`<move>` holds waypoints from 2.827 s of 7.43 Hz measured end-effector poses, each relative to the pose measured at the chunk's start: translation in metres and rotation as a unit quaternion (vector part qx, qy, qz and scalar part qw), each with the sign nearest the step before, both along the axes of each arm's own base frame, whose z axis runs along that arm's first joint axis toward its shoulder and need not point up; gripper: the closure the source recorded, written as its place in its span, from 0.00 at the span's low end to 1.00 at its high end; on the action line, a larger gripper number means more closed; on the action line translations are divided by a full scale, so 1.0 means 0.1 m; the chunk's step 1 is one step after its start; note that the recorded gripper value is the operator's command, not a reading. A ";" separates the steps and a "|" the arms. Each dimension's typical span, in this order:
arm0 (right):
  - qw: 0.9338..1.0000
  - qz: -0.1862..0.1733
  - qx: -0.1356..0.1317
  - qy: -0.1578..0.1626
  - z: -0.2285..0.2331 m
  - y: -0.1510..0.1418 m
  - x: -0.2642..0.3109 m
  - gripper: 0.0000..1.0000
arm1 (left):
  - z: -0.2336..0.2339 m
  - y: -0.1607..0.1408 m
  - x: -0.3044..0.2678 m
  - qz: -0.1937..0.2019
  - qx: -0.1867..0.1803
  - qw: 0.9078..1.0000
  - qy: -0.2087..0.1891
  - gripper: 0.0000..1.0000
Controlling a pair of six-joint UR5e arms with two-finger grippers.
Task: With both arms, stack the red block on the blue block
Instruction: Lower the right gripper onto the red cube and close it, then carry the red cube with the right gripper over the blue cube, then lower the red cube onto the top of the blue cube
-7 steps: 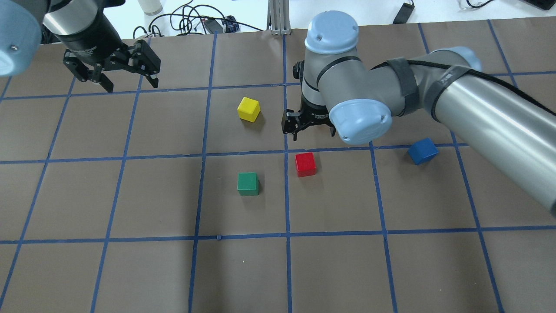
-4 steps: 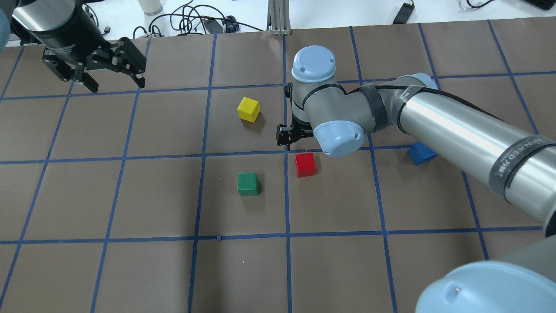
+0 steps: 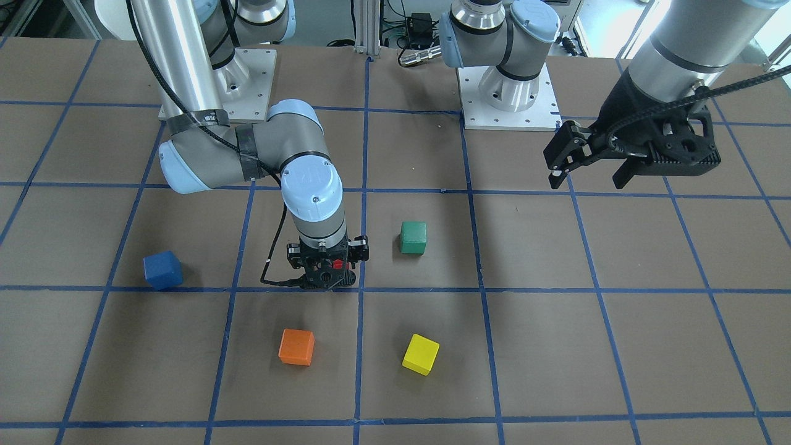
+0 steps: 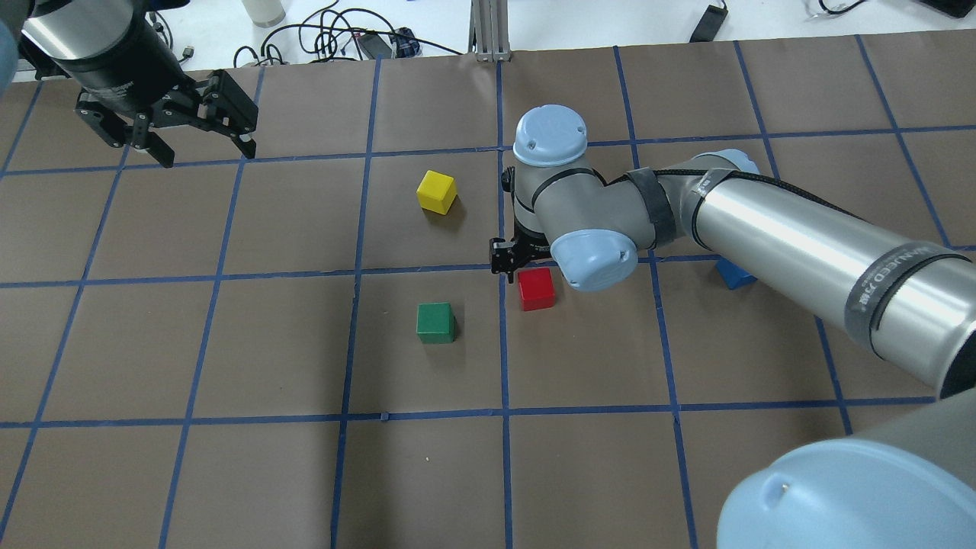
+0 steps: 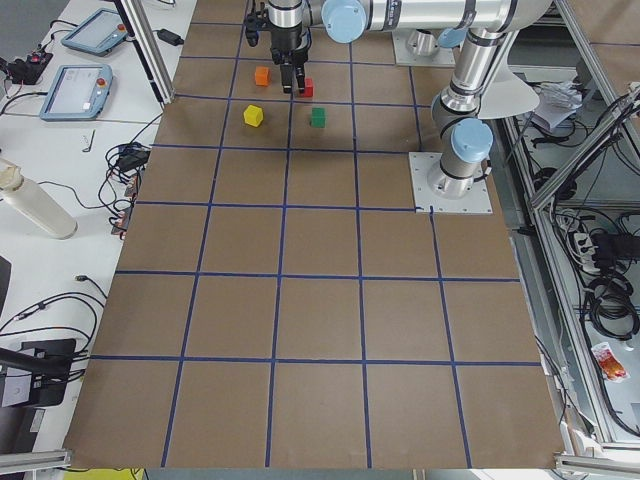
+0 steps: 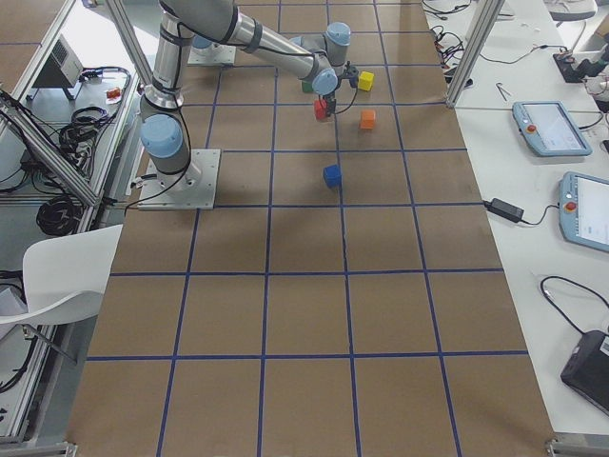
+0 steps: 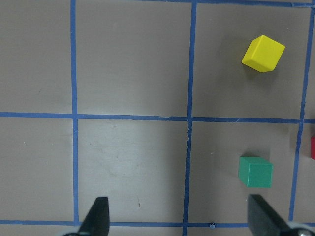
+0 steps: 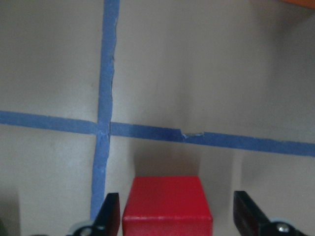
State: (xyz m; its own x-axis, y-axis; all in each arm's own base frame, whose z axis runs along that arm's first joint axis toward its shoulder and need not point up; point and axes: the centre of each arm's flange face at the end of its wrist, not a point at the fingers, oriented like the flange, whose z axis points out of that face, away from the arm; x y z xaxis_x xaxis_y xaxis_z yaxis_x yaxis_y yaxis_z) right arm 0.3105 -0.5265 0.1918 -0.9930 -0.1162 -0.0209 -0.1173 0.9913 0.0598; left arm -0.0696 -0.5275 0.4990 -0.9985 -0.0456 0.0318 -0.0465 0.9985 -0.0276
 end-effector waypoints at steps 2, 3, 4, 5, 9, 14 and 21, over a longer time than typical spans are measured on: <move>1.000 0.003 0.001 0.006 0.02 0.00 -0.01 1.00 | -0.06 0.01 -0.01 0.000 0.005 1.000 0.000 0.00; 1.000 0.005 -0.003 0.011 0.05 -0.01 -0.04 1.00 | -0.09 -0.01 -0.01 0.001 0.006 1.000 -0.001 0.00; 1.000 0.005 -0.009 0.019 0.12 -0.02 -0.08 1.00 | -0.11 -0.04 -0.02 0.003 0.008 1.000 -0.001 0.00; 1.000 0.004 -0.016 0.026 0.25 -0.03 -0.16 1.00 | -0.13 -0.05 -0.02 0.003 0.009 1.000 -0.001 0.00; 0.999 -0.022 -0.029 0.039 1.15 -0.20 -1.45 1.00 | -0.18 -0.08 -0.04 0.005 0.013 1.000 -0.001 0.00; 0.993 0.098 0.002 0.058 1.13 -0.24 -2.95 1.00 | -0.17 -0.07 -0.05 0.002 0.012 1.000 -0.002 0.00; 0.994 0.104 0.008 0.031 0.71 -0.26 -3.10 1.00 | -0.19 -0.05 -0.05 0.002 0.014 1.000 -0.001 0.00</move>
